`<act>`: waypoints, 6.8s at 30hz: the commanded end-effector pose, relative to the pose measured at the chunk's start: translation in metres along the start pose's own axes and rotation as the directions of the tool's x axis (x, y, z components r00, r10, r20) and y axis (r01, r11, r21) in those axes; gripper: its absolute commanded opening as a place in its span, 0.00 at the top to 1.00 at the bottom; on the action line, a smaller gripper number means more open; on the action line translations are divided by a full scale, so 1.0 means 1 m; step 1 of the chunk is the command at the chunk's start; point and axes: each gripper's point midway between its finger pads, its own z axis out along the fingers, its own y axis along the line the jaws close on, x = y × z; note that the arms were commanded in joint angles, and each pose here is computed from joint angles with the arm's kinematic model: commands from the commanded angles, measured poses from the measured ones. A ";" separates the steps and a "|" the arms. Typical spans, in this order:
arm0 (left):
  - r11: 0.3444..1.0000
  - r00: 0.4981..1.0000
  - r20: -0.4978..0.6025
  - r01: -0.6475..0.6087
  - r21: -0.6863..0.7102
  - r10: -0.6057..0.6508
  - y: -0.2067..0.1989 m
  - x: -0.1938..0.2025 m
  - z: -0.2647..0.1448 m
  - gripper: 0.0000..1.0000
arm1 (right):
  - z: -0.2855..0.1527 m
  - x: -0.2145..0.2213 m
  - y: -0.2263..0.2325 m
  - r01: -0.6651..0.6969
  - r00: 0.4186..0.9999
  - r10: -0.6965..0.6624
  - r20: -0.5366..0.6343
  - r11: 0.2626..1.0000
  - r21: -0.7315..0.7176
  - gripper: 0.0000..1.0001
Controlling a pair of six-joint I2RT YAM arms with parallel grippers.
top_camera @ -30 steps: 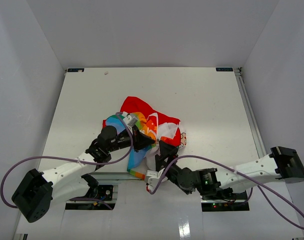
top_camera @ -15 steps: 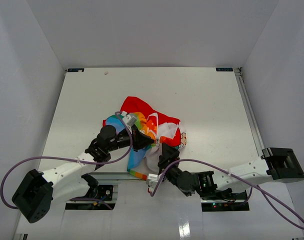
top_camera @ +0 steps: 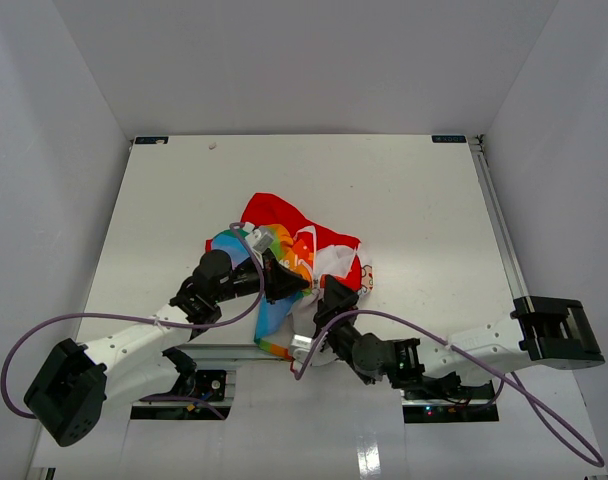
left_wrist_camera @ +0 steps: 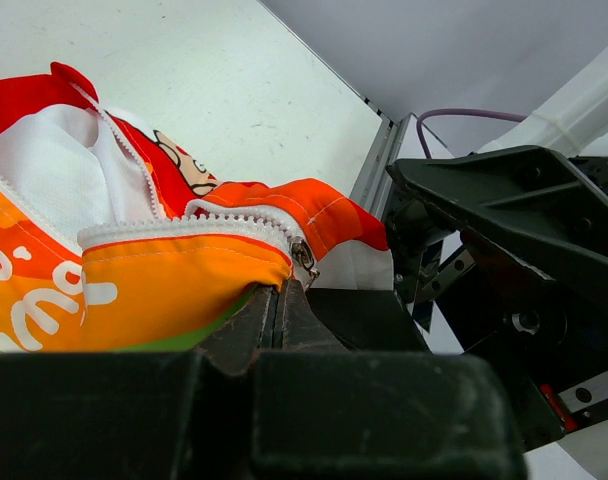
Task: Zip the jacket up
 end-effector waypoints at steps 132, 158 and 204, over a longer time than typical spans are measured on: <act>0.996 0.996 0.050 -0.071 0.047 0.068 -0.011 -0.005 -0.016 1.00 | 0.036 -0.009 -0.113 -0.842 0.521 0.853 -0.041 0.505 -0.192 0.48; 0.995 0.998 0.014 -0.065 0.071 0.064 -0.014 0.003 -0.018 1.00 | 0.026 -0.017 -0.068 -0.739 0.205 0.870 -0.449 -0.163 -0.653 0.54; 0.996 0.998 0.016 -0.065 0.066 0.064 -0.013 0.003 -0.017 1.00 | 0.024 -0.015 -0.017 -0.756 0.247 0.775 -0.582 -0.221 -0.615 0.68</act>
